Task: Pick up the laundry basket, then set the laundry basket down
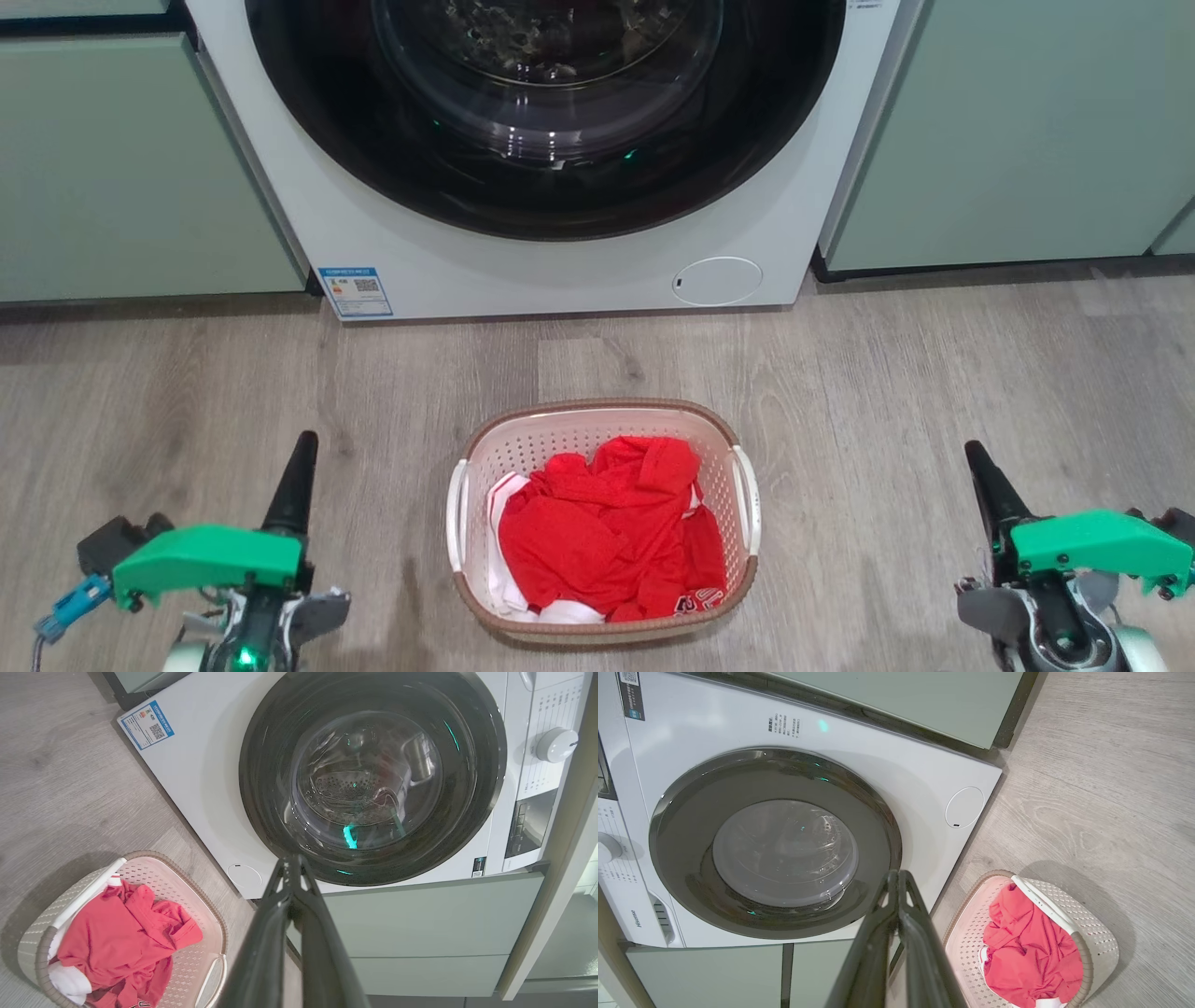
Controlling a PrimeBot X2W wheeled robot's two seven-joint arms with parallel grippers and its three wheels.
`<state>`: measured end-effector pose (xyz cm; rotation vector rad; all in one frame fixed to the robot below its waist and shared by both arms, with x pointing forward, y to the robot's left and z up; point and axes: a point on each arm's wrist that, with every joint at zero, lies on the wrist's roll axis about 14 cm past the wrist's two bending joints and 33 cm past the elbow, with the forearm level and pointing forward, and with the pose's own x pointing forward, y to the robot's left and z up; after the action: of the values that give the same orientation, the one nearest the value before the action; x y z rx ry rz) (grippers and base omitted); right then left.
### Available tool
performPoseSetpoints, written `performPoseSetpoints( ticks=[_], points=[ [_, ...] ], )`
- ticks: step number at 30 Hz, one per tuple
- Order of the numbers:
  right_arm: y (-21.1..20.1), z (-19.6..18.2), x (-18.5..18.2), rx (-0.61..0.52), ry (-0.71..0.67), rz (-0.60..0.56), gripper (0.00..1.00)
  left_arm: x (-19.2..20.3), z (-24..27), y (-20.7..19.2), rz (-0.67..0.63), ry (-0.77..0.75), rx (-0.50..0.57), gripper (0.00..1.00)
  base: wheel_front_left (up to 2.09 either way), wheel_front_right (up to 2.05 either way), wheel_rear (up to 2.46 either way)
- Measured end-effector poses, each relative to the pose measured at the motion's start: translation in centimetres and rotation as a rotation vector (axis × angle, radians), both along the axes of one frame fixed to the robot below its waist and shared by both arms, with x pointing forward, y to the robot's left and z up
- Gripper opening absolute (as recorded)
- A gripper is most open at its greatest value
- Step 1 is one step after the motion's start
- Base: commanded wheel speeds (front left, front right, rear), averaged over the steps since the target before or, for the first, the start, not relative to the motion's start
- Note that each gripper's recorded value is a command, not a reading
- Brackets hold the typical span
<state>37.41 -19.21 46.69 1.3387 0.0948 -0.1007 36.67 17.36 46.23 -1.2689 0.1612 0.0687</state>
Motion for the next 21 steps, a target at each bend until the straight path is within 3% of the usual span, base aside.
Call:
performPoseSetpoints(
  ticks=[21],
  points=[
    [-0.89, 0.96, 0.09, 0.183, -0.033, -0.029, 0.0, 0.42, 0.84, 0.96, 0.038, -0.031, -0.229, 0.0, 0.0, 0.0, 0.0]
  ],
)
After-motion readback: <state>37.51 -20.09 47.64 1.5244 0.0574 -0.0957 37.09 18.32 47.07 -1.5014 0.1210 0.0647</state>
